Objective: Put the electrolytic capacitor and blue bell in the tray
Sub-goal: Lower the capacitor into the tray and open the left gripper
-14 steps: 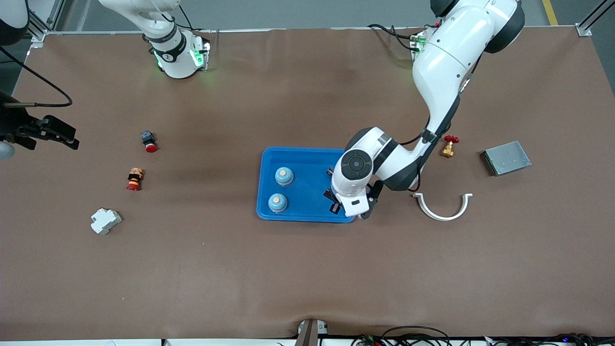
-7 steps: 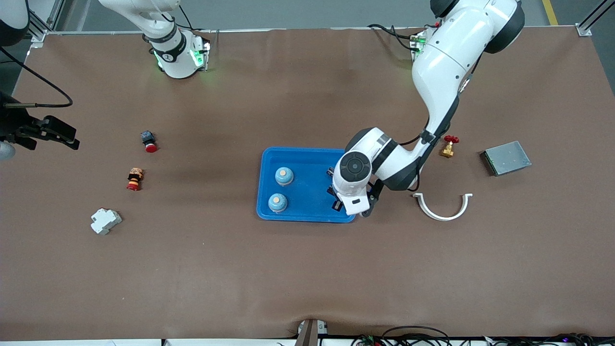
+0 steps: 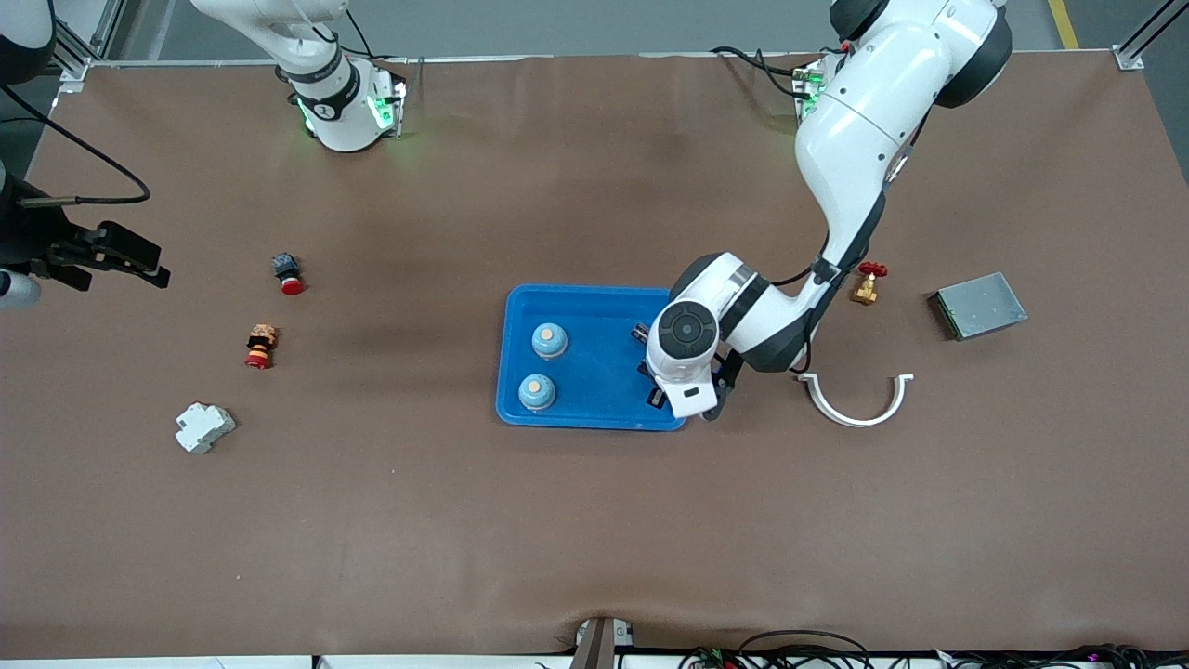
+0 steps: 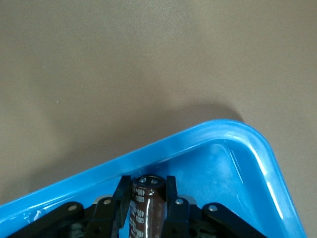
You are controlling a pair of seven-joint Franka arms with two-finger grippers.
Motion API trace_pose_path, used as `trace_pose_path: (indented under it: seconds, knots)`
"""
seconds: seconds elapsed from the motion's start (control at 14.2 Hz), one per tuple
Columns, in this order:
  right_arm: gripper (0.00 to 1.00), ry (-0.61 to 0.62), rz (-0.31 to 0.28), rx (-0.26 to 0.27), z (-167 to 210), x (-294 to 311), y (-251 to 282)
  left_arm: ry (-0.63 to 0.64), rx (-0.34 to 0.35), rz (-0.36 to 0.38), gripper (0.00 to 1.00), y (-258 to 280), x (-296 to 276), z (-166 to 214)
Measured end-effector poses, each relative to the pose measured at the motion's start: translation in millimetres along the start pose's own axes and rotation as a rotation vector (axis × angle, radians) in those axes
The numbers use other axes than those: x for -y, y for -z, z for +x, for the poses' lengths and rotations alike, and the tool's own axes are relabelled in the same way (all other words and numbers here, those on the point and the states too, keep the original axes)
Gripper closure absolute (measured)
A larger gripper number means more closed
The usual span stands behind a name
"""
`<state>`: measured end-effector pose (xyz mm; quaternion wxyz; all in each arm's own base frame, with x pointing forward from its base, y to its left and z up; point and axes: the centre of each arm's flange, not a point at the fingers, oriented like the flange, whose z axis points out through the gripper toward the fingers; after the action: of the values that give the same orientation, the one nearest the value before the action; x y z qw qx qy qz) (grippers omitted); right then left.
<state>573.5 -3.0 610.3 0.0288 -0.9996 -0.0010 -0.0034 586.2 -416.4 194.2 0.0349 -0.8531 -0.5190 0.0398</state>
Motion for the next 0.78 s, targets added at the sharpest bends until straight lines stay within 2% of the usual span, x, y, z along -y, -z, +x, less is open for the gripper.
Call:
trace_pose_path:
  seconds: [0.21, 0.42, 0.71, 0.78]
  knots:
    - [0.0, 0.004, 0.002, 0.01, -0.3, 2.4, -4.6, 0.0, 0.0, 0.0, 0.67, 0.1, -0.1, 0.0]
    - [0.0, 0.004, 0.002, 0.013, -0.1, 2.3, -6.5, -0.001, 0.0, -0.004, 0.43, 1.6, -0.8, -1.3]
    - [0.0, 0.002, 0.002, 0.014, -0.2, 1.4, -6.5, -0.001, -0.002, -0.026, 0.02, 13.5, -5.4, -1.0]
    - [0.0, 0.001, 0.001, 0.016, -0.4, 0.9, -6.5, -0.008, -0.014, -0.031, 0.0, 20.4, -6.1, 1.3]
